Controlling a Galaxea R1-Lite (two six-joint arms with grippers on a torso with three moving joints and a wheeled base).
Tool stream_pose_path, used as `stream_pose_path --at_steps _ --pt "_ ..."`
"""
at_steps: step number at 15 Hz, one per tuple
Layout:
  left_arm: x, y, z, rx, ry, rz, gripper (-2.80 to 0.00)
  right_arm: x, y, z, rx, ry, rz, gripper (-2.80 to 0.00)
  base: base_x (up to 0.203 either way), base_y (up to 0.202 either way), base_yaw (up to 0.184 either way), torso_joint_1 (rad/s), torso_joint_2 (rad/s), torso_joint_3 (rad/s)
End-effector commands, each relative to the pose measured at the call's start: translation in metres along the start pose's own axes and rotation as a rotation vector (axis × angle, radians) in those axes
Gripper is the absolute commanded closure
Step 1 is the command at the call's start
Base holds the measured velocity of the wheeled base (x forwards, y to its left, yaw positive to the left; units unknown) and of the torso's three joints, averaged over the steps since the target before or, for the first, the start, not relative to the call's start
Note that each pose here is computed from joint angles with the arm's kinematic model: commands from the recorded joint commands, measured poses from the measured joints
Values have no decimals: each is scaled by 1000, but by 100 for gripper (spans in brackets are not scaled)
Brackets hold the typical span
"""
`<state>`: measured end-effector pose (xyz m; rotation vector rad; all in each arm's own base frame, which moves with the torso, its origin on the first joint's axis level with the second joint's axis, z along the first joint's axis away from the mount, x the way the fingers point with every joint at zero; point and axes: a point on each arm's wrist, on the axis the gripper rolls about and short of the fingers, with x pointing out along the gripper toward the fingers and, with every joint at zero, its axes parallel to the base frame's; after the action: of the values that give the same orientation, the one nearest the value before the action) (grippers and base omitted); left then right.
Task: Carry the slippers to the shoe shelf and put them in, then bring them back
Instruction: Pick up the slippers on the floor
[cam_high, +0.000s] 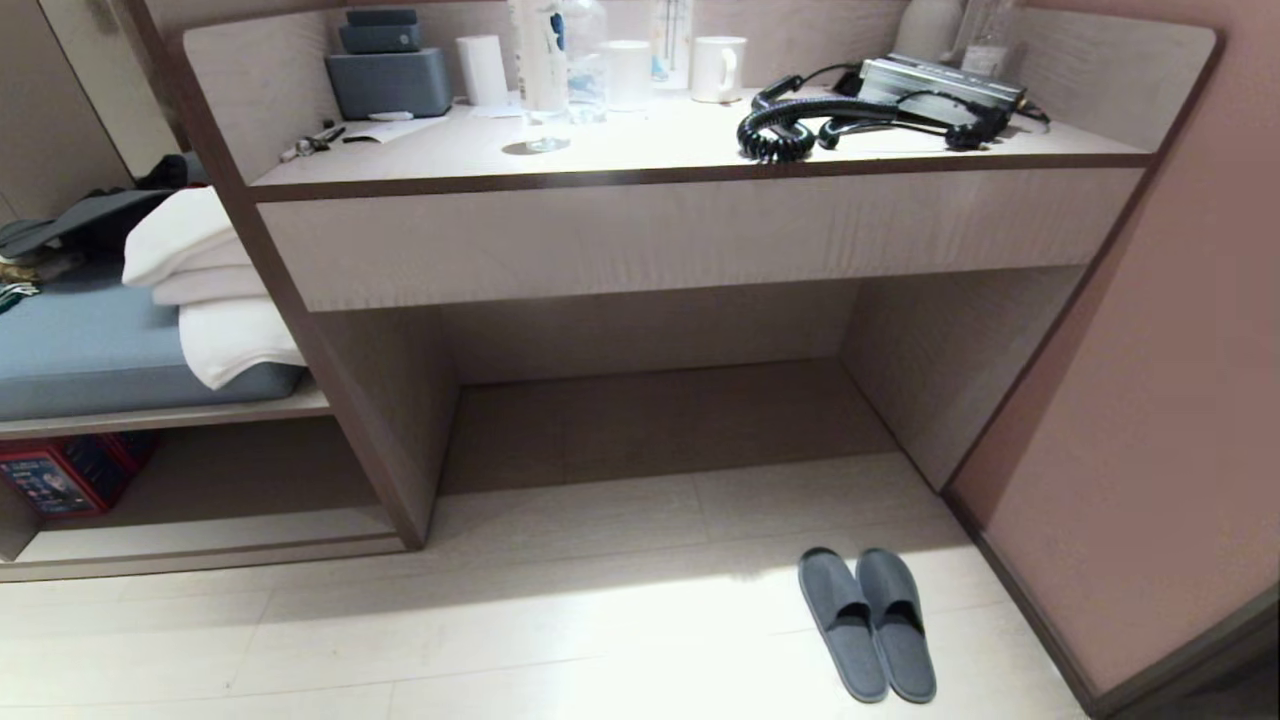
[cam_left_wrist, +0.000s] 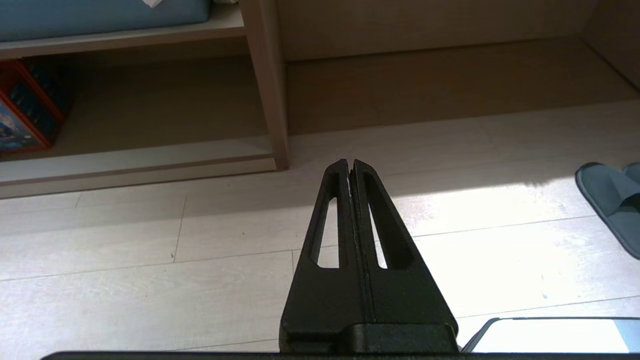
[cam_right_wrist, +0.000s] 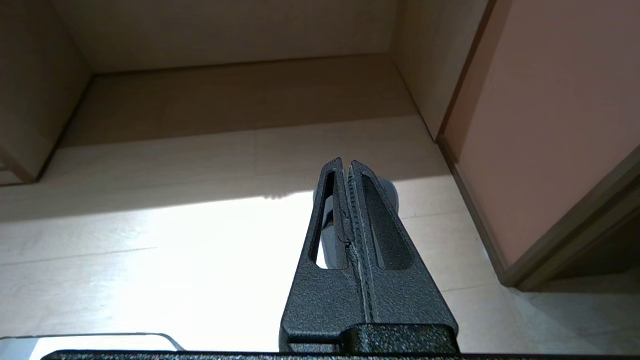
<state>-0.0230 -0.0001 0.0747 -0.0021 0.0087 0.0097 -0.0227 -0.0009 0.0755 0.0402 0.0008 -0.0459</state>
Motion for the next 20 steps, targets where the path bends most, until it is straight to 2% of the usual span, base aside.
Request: stream_pose_path --at_steps 1,5,20 --pt "0 0 0 -1 0 1 0 0 0 0 3 1 0 0 0 0 0 1 4 -183" --pt "0 0 0 -5 0 0 0 0 1 0 -61 2 34 0 0 0 0 2 3 -195" --pt "0 0 1 -4 0 -1 0 0 1 0 -65 3 35 0 0 0 0 3 2 -198"
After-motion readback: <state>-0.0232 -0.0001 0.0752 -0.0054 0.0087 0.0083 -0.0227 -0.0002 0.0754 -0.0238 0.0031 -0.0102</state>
